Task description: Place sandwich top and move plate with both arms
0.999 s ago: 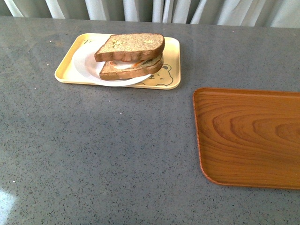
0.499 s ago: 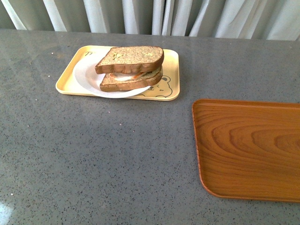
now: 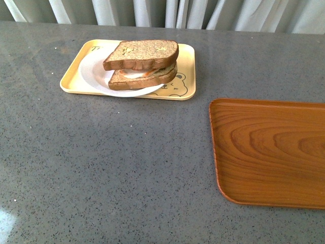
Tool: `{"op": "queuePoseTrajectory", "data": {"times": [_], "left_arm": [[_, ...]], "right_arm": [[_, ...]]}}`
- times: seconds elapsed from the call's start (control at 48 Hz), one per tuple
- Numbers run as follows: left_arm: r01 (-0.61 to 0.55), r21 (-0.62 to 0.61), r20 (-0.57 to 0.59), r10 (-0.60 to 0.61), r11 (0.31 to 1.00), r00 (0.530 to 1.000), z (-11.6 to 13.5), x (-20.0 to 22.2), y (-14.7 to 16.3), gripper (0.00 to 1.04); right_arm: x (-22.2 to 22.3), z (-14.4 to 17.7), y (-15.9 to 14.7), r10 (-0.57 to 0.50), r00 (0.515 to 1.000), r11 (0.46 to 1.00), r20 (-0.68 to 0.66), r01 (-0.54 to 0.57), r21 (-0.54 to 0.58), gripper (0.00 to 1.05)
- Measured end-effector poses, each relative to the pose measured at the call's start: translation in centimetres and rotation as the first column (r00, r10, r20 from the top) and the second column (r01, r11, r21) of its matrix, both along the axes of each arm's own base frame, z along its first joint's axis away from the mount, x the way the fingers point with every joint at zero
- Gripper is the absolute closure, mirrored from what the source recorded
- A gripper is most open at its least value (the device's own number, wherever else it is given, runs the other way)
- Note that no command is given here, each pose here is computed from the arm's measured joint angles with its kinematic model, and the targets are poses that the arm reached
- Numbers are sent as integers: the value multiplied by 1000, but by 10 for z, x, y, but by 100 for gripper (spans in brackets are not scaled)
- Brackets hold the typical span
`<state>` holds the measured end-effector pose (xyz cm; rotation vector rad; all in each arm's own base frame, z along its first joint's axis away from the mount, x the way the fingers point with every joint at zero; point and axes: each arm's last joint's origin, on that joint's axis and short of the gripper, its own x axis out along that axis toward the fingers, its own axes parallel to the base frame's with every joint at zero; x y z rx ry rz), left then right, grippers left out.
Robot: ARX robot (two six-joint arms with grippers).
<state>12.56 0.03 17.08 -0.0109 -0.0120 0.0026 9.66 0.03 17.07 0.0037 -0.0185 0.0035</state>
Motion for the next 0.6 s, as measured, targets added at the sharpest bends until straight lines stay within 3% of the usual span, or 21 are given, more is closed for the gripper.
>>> {"op": "queuePoseTrajectory", "data": {"times": [0.604], "left_arm": [[0, 0, 4, 0, 1000, 1000, 1, -14, 0, 103]], "right_arm": [[0, 0, 0, 0, 1000, 1000, 0, 0, 0, 9]]}}
